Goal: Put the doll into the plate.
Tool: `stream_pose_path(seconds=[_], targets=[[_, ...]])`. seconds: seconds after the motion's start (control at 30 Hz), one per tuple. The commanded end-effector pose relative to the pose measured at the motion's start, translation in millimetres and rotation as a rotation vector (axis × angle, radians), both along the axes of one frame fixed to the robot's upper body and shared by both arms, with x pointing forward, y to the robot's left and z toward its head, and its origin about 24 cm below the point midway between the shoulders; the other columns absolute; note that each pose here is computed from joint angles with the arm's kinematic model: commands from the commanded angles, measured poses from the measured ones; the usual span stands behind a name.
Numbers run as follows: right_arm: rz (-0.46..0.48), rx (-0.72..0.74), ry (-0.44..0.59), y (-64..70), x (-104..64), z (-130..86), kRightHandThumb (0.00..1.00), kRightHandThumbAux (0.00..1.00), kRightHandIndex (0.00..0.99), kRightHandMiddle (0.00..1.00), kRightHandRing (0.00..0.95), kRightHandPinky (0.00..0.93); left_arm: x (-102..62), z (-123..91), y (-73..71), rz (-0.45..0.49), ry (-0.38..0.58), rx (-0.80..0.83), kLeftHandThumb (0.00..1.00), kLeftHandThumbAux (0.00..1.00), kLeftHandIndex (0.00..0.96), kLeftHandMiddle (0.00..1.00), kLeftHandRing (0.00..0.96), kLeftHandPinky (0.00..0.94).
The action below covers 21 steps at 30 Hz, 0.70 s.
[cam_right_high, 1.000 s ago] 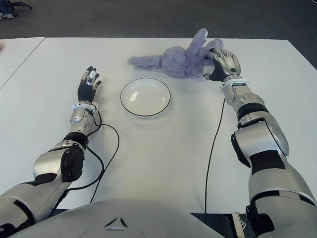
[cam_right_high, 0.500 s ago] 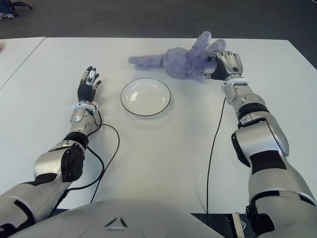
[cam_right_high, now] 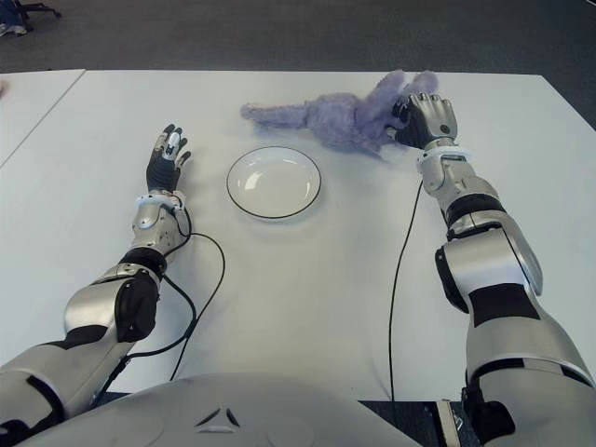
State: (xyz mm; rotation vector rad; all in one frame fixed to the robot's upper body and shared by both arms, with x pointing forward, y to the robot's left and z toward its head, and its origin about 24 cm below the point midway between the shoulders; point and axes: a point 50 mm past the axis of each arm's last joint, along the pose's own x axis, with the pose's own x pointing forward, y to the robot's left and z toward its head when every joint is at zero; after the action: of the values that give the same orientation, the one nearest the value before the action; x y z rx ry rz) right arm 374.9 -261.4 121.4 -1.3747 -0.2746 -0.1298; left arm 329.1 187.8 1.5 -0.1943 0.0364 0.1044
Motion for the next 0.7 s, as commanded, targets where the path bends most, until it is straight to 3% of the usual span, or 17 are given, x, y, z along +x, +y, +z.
stream_pose_path(seconds=[0.03,0.5,0.7], targets=[[0.061,0.058,-0.006,10.8,-4.3,-11.6,0.676,0.731,0.426,0.648,0.654,0.671,-69.9,-86.5,-23.5,-0.017,0.403,-0.119,0.000,0.413,0.029,0.081,0.067,0.067],[0.257,0.091,-0.170,21.4,-10.0,11.4,0.680,0.732,0.428,0.674,0.678,0.699,-69.7,-87.9,-22.7,-0.016,0.439,-0.067,0.000,0.433,0.032,0.085,0.068,0.056],[0.326,0.128,-0.194,26.6,-13.7,13.5,0.680,0.732,0.429,0.696,0.700,0.727,-70.2,-88.3,-22.1,-0.015,0.444,-0.056,0.000,0.448,0.034,0.090,0.069,0.048]])
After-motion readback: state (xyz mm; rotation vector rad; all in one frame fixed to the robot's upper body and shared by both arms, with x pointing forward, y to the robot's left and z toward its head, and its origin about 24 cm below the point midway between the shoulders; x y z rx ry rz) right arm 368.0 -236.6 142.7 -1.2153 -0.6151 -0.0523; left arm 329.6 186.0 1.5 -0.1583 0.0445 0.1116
